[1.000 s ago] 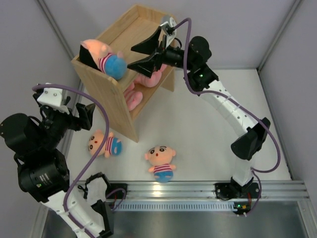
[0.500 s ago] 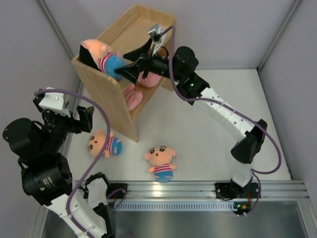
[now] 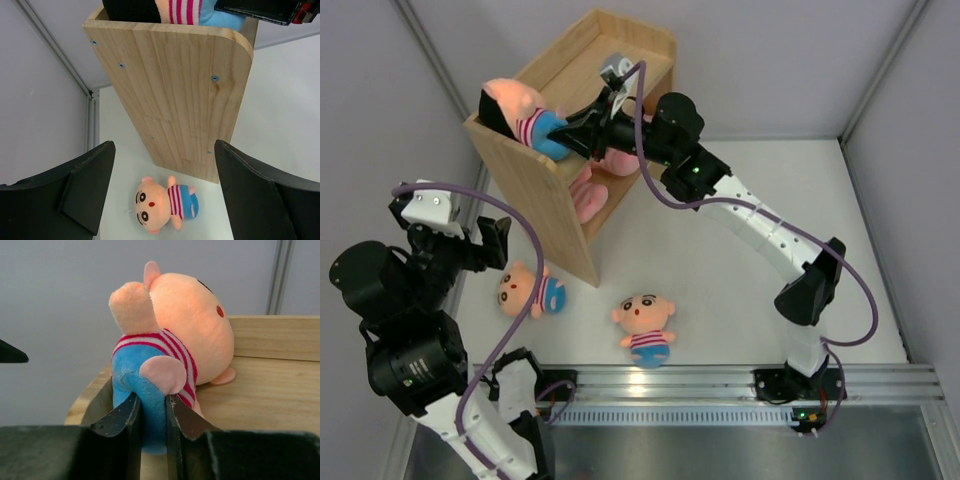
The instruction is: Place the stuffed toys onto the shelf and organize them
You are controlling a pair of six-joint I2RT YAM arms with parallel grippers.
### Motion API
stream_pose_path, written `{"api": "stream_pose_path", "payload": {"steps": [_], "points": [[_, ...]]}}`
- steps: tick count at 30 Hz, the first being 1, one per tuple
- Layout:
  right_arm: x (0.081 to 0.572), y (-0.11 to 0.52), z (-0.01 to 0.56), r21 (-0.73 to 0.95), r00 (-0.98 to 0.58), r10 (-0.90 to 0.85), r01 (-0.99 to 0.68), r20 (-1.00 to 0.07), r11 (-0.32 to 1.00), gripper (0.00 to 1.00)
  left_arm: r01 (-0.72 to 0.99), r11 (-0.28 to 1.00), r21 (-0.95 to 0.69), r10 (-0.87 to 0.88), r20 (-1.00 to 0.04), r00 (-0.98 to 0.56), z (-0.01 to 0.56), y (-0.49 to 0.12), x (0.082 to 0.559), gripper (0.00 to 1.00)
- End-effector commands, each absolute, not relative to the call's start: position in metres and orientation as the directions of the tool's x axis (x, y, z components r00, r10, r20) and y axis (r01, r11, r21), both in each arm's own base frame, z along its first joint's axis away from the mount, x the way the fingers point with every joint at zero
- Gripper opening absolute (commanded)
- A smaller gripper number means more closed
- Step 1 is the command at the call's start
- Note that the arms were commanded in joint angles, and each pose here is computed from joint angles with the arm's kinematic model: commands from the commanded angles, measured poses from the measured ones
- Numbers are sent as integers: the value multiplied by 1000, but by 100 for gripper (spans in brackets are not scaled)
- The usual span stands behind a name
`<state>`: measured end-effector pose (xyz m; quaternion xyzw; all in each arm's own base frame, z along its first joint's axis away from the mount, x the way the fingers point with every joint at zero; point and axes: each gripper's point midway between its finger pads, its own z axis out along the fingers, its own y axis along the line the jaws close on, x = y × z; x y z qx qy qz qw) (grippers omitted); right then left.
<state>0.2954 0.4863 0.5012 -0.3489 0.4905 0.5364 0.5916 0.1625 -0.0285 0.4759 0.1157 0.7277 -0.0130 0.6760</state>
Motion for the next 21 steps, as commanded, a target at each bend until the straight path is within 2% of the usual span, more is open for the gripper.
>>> {"api": "stream_pose_path", "payload": {"steps": [1,5,7,8,13,17,21], "points": [[289,470,532,-32,111,300,-966,-947,255,15,166,970,179,185,-983,-19,483,-26,162,86],[285,452,553,-215,298,250,-925,-921,313,6,161,970,183,189,-982,-22,482,-24,163,87],[294,445,551,-352,424,156,-868,-892,350,0,162,968,191,197,-980,-21,481,-25,162,87],[301,441,547,-440,503,91,-819,-859,368,0,162,967,196,201,-979,-17,482,-25,161,87],[322,433,539,-656,689,-78,-639,-720,402,0,163,966,201,207,-978,-19,480,-25,161,87],[324,440,513,-830,825,-185,-471,-534,298,0,160,968,195,201,-979,-23,479,-25,161,87],[318,446,504,-894,875,-212,-391,-434,216,1,157,967,200,207,-978,-24,478,-24,161,87]]}}
